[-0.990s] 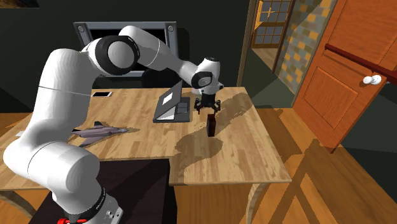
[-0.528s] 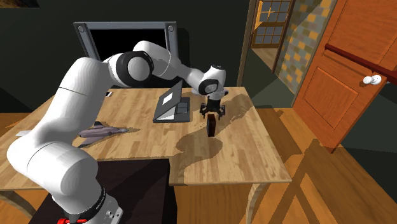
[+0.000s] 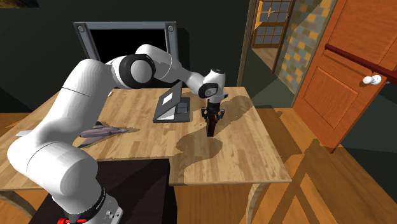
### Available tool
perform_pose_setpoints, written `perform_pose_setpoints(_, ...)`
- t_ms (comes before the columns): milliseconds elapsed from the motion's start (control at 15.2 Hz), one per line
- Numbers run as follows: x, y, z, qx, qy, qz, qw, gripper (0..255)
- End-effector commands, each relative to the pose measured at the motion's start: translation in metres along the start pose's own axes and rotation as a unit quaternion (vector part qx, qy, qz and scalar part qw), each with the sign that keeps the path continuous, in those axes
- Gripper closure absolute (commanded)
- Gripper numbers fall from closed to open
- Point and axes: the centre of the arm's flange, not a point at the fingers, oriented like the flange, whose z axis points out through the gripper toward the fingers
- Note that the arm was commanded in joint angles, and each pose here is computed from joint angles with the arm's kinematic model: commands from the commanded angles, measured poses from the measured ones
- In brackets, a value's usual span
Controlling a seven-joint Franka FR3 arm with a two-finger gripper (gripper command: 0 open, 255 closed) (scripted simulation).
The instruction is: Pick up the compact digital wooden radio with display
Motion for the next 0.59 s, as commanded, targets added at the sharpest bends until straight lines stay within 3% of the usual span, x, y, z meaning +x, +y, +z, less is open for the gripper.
perform_pose_setpoints(0, -0.001, 0.000, 0.003, 0.001, -0.002, 0.000, 1.0000, 255)
perform_pose_setpoints(528, 0.000, -0.001, -0.007, 0.001, -0.002, 0.000, 1.0000, 255)
